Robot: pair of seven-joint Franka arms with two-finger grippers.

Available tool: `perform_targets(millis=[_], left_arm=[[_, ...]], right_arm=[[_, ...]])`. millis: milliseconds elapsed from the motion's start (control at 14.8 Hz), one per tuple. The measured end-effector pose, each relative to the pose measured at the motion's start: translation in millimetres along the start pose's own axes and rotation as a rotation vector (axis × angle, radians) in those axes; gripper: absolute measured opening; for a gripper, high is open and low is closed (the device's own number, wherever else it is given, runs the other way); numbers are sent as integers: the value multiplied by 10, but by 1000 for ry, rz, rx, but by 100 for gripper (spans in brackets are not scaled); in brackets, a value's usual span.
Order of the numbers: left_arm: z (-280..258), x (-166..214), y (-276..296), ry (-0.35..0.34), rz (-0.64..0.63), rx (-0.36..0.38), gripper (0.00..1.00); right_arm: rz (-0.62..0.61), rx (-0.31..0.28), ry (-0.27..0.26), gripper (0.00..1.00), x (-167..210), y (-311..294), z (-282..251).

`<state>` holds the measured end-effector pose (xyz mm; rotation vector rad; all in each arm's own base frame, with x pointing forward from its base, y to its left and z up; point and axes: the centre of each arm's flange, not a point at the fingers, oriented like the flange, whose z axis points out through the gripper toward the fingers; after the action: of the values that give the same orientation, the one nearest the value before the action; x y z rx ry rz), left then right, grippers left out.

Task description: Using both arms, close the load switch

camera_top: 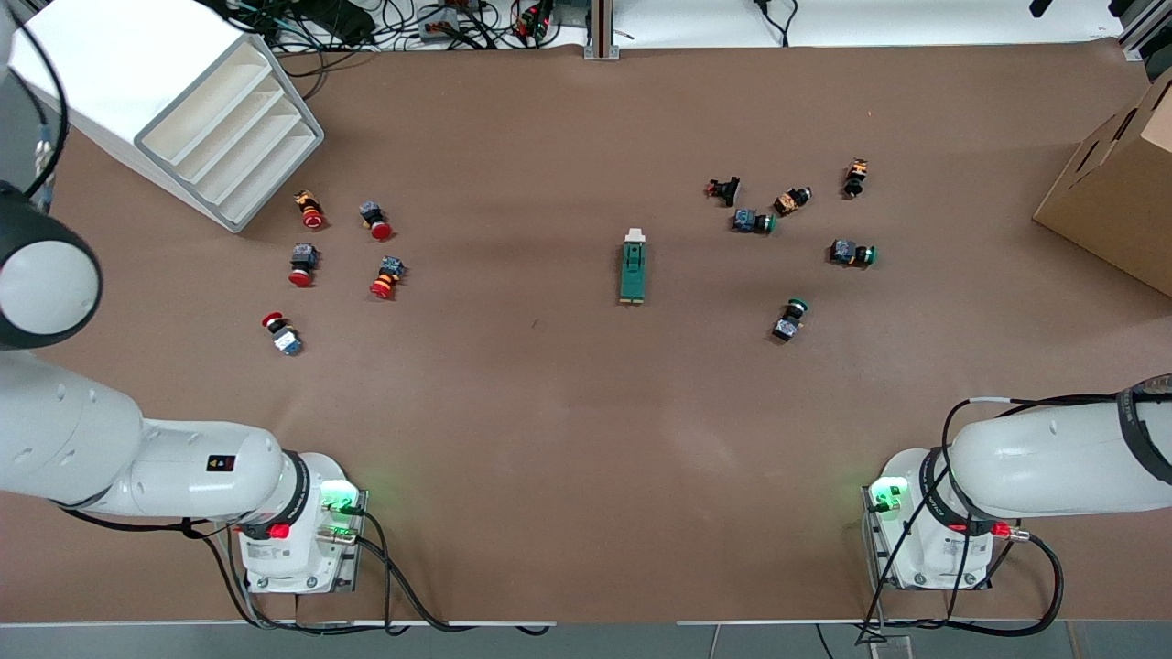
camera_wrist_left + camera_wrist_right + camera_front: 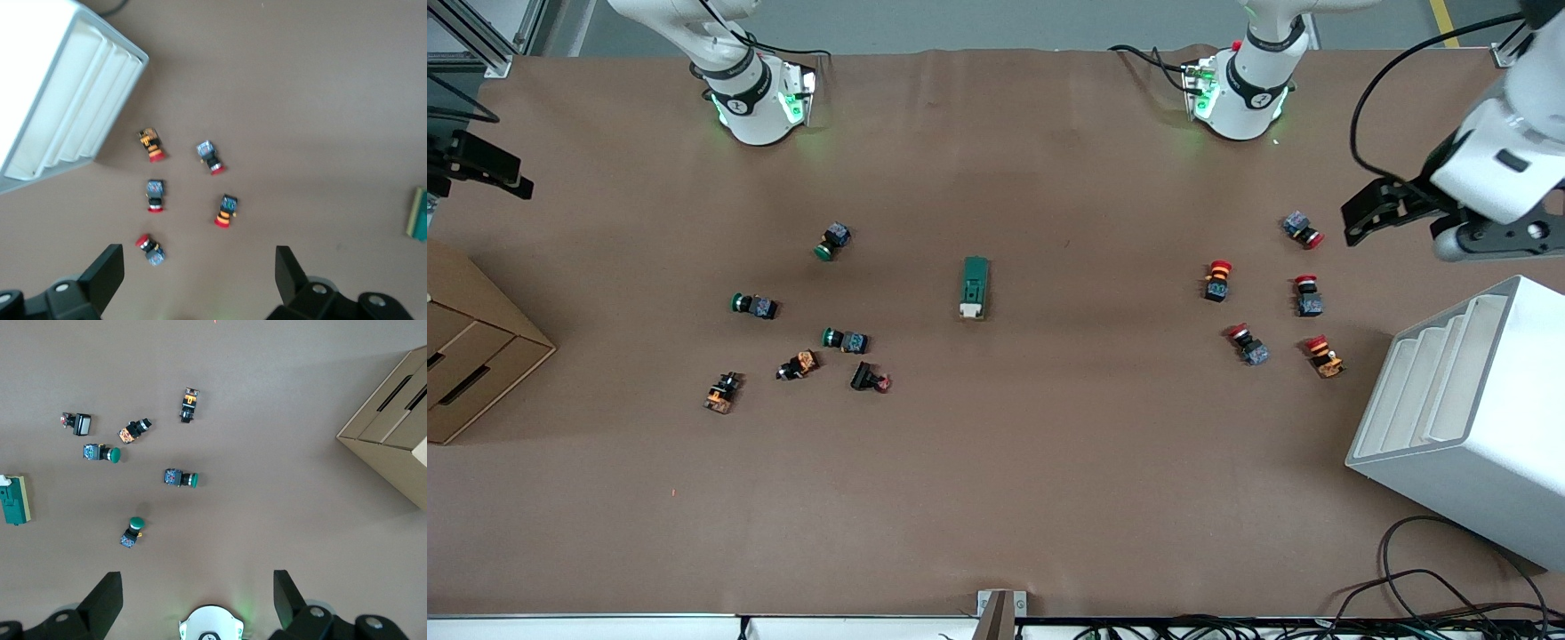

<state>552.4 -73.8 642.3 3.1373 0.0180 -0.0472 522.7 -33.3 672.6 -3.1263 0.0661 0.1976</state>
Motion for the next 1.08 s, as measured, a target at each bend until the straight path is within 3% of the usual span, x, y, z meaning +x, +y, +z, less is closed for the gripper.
perform_targets(millis=[203, 743, 1081], left_arm=[[21, -175, -369, -17, 42, -28, 100], [-86, -310, -262, 1, 67, -24, 100], [-128, -318, -158, 29, 93, 17, 100]], right_arm=[[0, 1, -1, 100, -20, 1, 18], [-1, 0, 7, 100, -7, 0, 19], [-1, 1, -1, 100, -22, -3, 23]])
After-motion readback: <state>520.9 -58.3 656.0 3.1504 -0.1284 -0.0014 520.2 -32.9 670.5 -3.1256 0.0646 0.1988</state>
